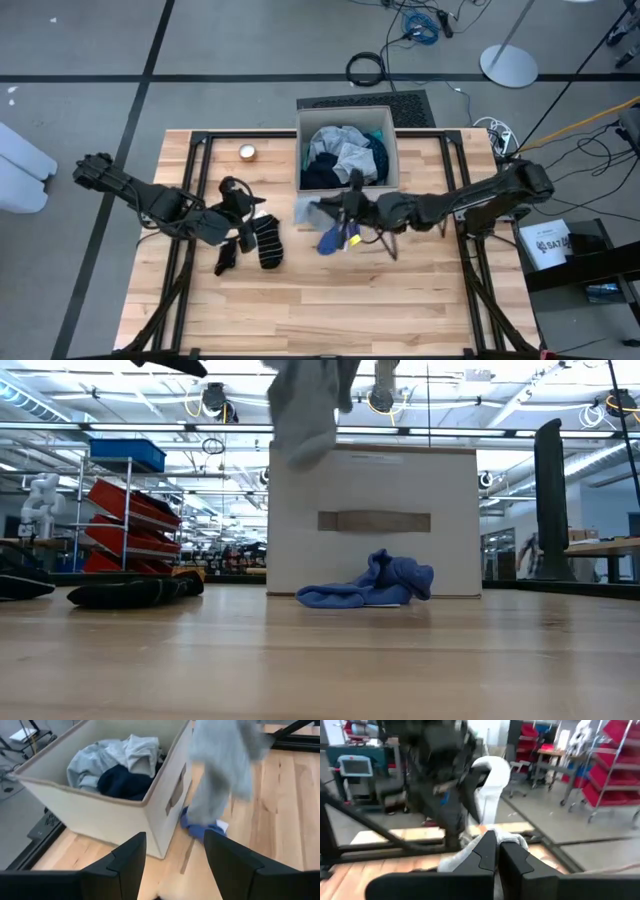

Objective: Sort clothes
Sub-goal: Put the gray sock into the laundry organizer

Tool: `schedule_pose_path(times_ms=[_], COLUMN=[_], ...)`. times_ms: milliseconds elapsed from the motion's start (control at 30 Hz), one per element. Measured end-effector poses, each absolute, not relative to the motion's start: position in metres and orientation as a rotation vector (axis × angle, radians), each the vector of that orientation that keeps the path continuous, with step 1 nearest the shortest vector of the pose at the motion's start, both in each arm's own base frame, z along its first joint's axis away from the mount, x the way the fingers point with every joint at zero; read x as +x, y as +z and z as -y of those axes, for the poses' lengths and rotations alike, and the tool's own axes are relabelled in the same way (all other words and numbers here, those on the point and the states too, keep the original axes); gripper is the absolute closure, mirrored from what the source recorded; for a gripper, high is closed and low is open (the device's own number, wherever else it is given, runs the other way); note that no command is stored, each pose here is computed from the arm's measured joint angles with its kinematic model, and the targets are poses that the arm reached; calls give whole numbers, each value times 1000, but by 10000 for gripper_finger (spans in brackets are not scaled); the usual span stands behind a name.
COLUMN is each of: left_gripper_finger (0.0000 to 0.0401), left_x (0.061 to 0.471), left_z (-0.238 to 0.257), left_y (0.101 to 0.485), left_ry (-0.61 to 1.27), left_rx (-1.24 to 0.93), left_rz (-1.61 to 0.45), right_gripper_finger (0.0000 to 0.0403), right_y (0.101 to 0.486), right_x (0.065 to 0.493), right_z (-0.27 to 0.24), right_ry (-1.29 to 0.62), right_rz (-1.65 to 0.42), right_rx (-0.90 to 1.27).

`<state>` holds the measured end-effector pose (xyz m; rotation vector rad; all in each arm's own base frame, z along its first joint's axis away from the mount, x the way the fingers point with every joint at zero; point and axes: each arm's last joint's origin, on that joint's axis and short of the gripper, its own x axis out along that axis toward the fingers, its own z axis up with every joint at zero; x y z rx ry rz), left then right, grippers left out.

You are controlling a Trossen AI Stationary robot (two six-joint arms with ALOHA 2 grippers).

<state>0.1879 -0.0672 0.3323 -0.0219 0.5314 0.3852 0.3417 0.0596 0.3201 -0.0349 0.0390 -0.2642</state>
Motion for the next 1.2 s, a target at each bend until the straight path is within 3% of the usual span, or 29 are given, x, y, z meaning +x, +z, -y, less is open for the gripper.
schedule_pose_path(times_ms=[267, 500, 767, 967, 1200], left_gripper_finger=[191, 191, 191, 191, 191], left_x=[185, 185, 191, 193, 196], left_z=[65, 66, 69, 69, 71], left_y=[310, 276, 249, 250, 252], left_ry=[433, 453, 361, 319, 297], left_rx=[-37, -36, -36, -76, -78], left_rz=[-597, -620, -596, -591, -566], right_gripper_finger=[403, 403, 403, 403, 403], right_y=[368, 388, 377, 364, 339], right_x=[304, 278, 267, 254, 262], right_z=[-31, 15, 75, 113, 143], right_ry=[-387, -539, -743, -879, -905], right_rz=[60, 60, -72, -182, -286], right_rx=[-116, -140, -126, -72, -34])
